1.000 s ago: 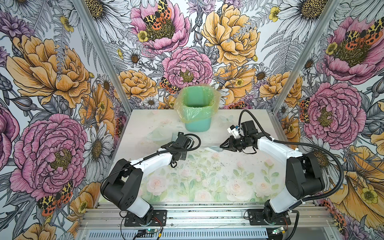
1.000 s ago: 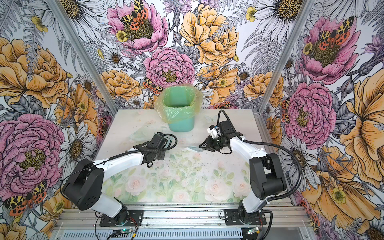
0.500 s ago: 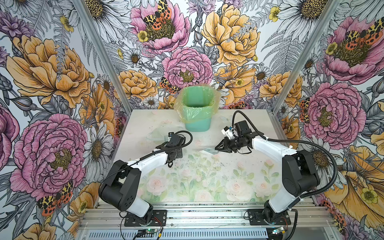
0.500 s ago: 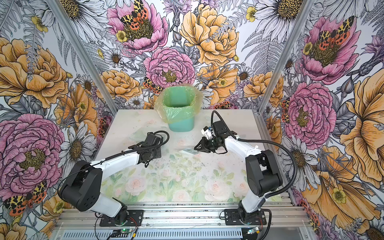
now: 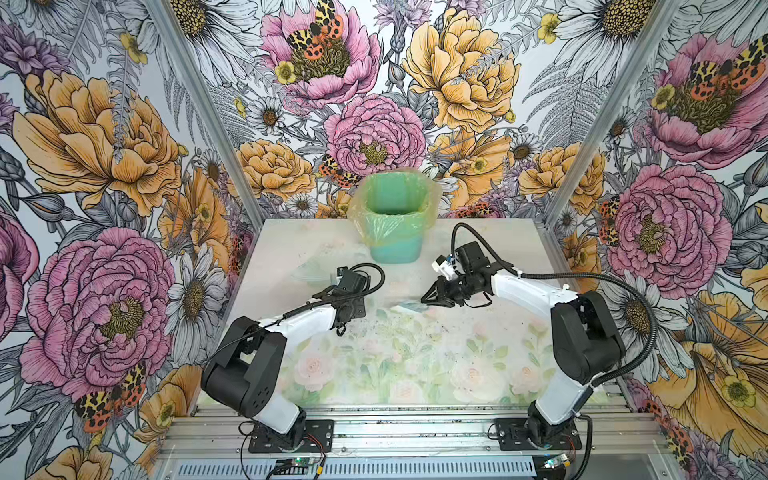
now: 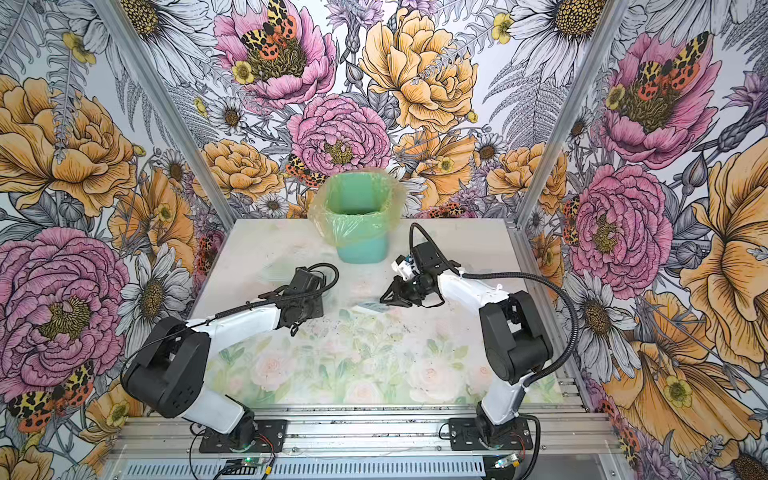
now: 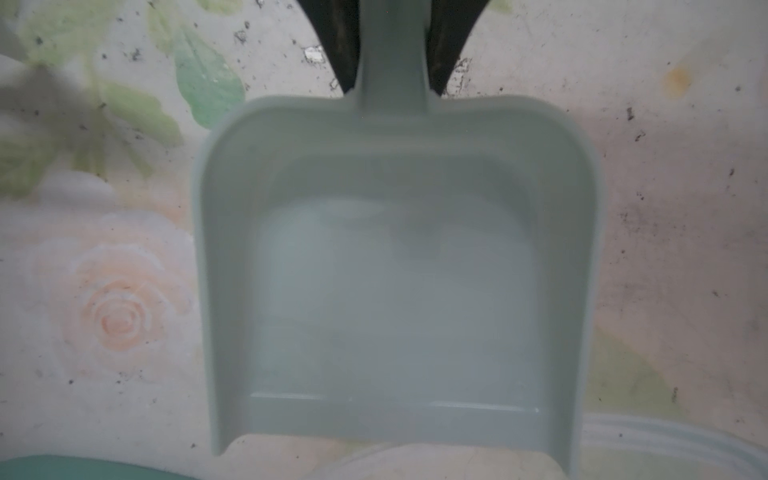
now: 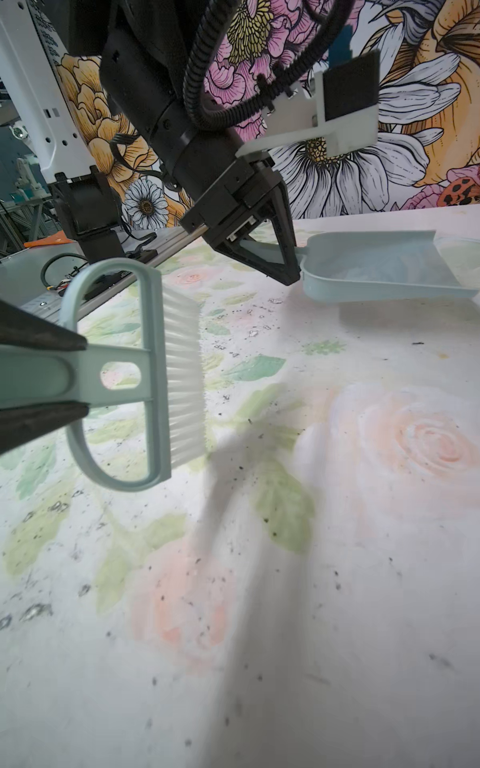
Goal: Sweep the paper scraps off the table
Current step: 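Set the brush beside the dustpan with the right gripper while the left lowers the dustpan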
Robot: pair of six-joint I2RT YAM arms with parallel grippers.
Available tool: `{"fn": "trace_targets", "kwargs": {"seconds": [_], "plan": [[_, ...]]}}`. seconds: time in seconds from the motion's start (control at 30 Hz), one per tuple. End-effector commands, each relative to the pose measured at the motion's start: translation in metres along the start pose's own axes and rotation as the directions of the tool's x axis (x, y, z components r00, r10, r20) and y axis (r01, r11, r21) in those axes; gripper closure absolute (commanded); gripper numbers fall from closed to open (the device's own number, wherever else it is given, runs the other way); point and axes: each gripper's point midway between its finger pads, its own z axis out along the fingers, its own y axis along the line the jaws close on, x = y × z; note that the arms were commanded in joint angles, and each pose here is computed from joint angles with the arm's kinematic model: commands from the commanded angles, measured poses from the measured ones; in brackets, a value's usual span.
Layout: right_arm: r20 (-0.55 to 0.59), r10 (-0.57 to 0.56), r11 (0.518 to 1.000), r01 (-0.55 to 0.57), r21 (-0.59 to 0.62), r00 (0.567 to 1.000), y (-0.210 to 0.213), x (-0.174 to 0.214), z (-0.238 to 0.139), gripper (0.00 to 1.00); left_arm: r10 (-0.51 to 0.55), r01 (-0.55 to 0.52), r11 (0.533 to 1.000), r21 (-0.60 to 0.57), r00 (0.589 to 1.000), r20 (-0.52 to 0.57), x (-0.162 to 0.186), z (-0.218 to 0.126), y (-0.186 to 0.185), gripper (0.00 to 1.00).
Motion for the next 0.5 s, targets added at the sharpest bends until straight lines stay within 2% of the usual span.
{"fn": "trace_targets", "kwargs": {"seconds": [0.0,0.13,0.23,0.47], "plan": [[-0.001,-0.064,0.997,0.064,-0.045,0.998,0.018,-0.006,0.002,0.98,0.02,-0.02,1.0,0.022,1.0,0.017,-0.005,0.004,-0.001,1.0],[-0.036,-0.07,0.995,0.067,-0.078,0.997,0.026,-0.001,0.011,0.98,0.1,-0.101,0.994,0.051,0.995,0.028,-0.014,0.009,-0.004,1.0],[-0.061,-0.069,0.992,0.062,-0.11,0.996,0.032,0.002,0.015,0.98,0.15,-0.15,0.989,0.002,0.988,0.034,-0.023,0.01,0.002,1.0],[-0.159,-0.066,0.984,0.038,-0.174,0.985,0.051,0.021,0.036,0.98,0.086,-0.087,0.996,0.011,0.996,0.032,-0.036,0.007,0.015,1.0]]}}
